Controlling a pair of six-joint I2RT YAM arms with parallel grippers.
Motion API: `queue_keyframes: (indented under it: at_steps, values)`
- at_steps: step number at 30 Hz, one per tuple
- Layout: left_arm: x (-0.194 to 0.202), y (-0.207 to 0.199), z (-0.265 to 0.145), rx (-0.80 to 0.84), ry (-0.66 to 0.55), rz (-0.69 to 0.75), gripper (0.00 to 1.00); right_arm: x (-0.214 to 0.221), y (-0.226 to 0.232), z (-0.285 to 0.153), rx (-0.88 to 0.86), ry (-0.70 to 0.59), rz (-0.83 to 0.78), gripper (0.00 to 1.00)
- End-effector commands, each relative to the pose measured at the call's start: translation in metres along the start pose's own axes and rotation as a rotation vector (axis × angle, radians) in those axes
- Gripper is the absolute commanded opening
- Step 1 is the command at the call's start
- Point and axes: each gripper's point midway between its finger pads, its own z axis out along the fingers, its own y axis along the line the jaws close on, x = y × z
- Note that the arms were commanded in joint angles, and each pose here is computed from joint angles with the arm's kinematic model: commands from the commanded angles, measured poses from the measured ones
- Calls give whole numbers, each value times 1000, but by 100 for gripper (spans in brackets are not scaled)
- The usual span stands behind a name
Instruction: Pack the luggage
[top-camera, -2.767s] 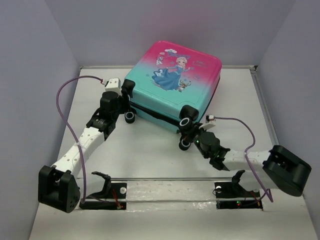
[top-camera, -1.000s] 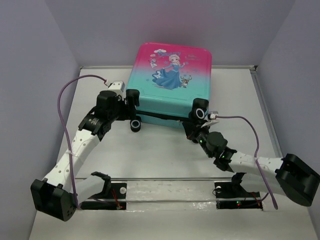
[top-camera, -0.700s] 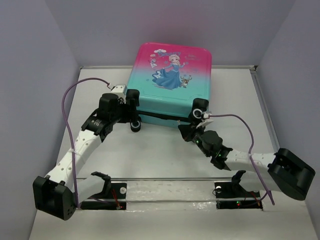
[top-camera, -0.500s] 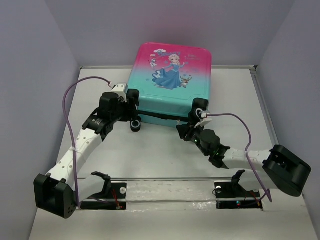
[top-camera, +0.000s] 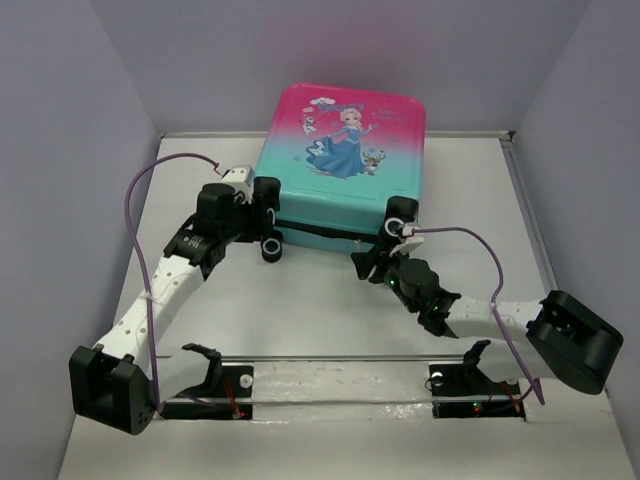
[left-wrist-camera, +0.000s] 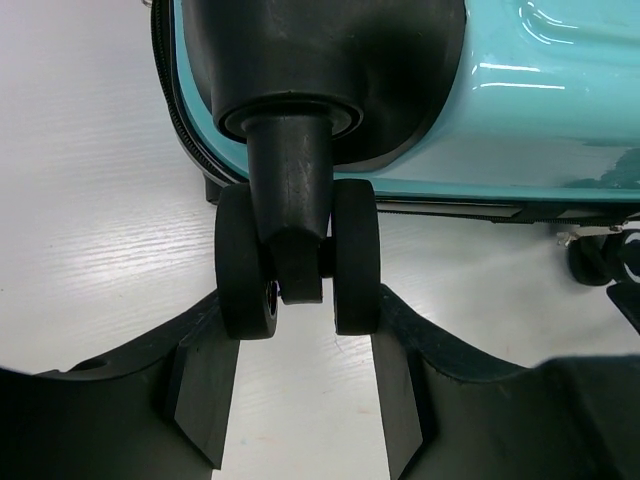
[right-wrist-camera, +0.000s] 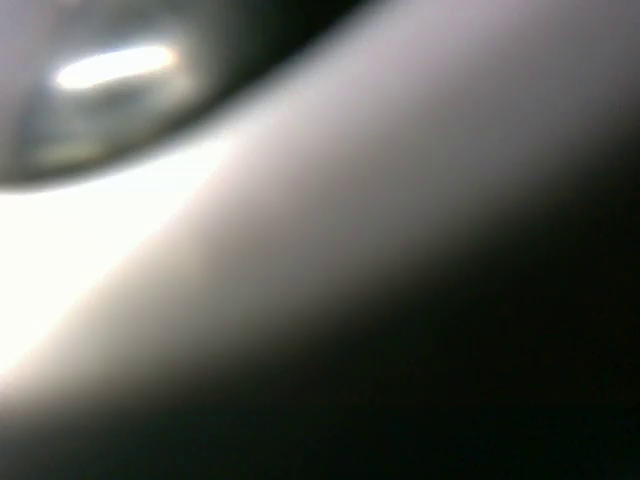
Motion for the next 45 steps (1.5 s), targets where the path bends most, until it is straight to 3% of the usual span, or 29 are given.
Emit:
queue_keyframes:
  at_steps: [1, 7, 14, 22, 25, 28, 34, 41, 45]
  values:
    - [-37, -79, -29, 299, -128, 57, 6, -2, -9, 3, 59, -11, 8, 60]
    - [-17, -119, -51, 397, -124, 71, 6, -11, -15, 6, 89, -35, -31, 59]
    - [2, -135, -73, 522, -118, 22, 6, -28, -36, 10, 127, -54, -68, 55]
    - [16, -148, -84, 613, -116, 11, 6, -16, -15, 14, -15, -5, -96, 42]
    - [16, -152, -83, 625, -113, 11, 6, -12, -16, 11, -18, 6, -75, 44]
    - [10, -157, -87, 643, -131, 13, 6, -10, -22, 10, 8, -4, -51, 52]
    - [-3, -151, -91, 591, -169, 26, 6, -18, -34, 8, 72, -41, -54, 51]
    - [-23, -136, -89, 474, -226, 35, 6, -15, -72, -26, 213, -63, 24, 51]
    - [-19, -138, -85, 482, -203, 39, 6, -25, -90, -38, 282, -66, 27, 61]
